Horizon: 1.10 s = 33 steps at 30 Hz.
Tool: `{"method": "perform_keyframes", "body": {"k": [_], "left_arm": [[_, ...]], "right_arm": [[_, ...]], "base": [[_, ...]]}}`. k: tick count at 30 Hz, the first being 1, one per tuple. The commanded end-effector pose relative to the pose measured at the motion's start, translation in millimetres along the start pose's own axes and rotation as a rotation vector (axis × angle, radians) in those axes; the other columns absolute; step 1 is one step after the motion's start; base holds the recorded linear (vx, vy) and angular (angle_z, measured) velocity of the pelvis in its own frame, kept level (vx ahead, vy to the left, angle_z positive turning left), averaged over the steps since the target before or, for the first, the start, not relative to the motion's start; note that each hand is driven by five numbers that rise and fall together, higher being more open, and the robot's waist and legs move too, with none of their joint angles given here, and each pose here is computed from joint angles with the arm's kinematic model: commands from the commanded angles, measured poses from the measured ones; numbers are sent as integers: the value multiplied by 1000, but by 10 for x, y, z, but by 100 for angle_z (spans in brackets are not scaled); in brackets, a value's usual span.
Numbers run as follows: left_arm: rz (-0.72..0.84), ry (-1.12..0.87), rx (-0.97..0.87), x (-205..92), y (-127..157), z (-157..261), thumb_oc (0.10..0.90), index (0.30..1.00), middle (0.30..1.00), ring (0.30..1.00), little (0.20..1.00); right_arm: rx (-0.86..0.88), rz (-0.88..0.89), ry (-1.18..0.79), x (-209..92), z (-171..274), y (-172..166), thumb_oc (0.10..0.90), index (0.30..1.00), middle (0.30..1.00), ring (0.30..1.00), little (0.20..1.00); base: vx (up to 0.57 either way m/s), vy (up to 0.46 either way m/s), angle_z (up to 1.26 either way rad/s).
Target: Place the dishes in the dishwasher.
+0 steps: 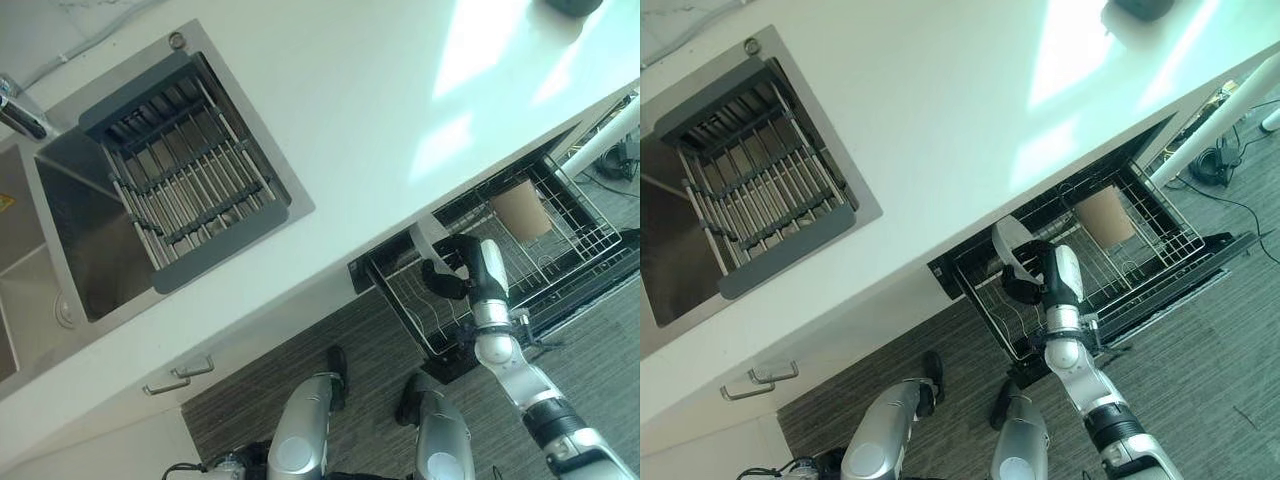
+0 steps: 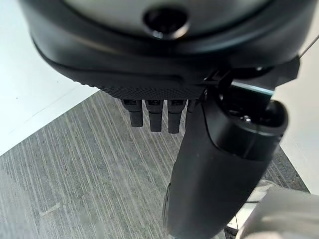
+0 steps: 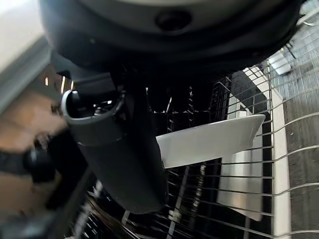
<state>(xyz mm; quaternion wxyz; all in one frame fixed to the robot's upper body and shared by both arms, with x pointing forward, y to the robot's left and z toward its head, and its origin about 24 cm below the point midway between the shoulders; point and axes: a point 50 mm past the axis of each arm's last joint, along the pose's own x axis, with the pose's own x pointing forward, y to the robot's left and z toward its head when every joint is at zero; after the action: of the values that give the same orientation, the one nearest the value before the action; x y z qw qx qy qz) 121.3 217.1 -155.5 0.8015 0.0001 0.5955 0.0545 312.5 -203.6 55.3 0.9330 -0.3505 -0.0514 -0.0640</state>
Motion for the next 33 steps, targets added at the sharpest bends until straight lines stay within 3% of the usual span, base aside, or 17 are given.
{"method": "perform_keyframes", "body": {"k": [1, 10, 18, 19, 20, 22, 30, 33], "left_arm": [[40, 93, 16, -25, 179, -221, 800, 900, 900, 900, 900], [42, 81, 78, -32, 235, -63, 800, 900, 900, 900, 900], [52, 61, 96, -52, 298, 64, 800, 900, 900, 900, 900], [55, 59, 99, -57, 303, 92, 800, 900, 900, 900, 900], [58, 59, 107, -62, 310, 117, 800, 900, 900, 900, 900], [65, 57, 114, -74, 341, 145, 800, 900, 900, 900, 900], [71, 54, 86, -87, 380, 130, 800, 900, 900, 900, 900], [89, 62, 63, -98, 426, 88, 800, 900, 900, 900, 900]], "right_arm": [[-56, -129, -119, 217, 316, -226, 400, 300, 300, 300, 300], [-456, -103, 160, 477, -68, -347, 400, 300, 300, 300, 300], [-631, -19, 401, 496, -342, -566, 400, 300, 300, 300, 300], [-613, -3, 471, 474, -409, -584, 435, 352, 352, 352, 352], [-541, 13, 529, 450, -472, -566, 800, 900, 900, 900, 900], [-363, 65, 543, 477, -434, -496, 800, 900, 900, 900, 900], [-305, 124, 539, 437, -418, -485, 800, 900, 900, 900, 900], [-242, 70, 452, 437, -291, -560, 800, 900, 900, 900, 900]], "base": [[18, -9, 8], [7, -4, 9], [-37, -32, 15], [-91, -36, 15], [-87, -35, 8], [-90, -34, 5], [-23, -13, -4], [-11, -47, -14]]}}
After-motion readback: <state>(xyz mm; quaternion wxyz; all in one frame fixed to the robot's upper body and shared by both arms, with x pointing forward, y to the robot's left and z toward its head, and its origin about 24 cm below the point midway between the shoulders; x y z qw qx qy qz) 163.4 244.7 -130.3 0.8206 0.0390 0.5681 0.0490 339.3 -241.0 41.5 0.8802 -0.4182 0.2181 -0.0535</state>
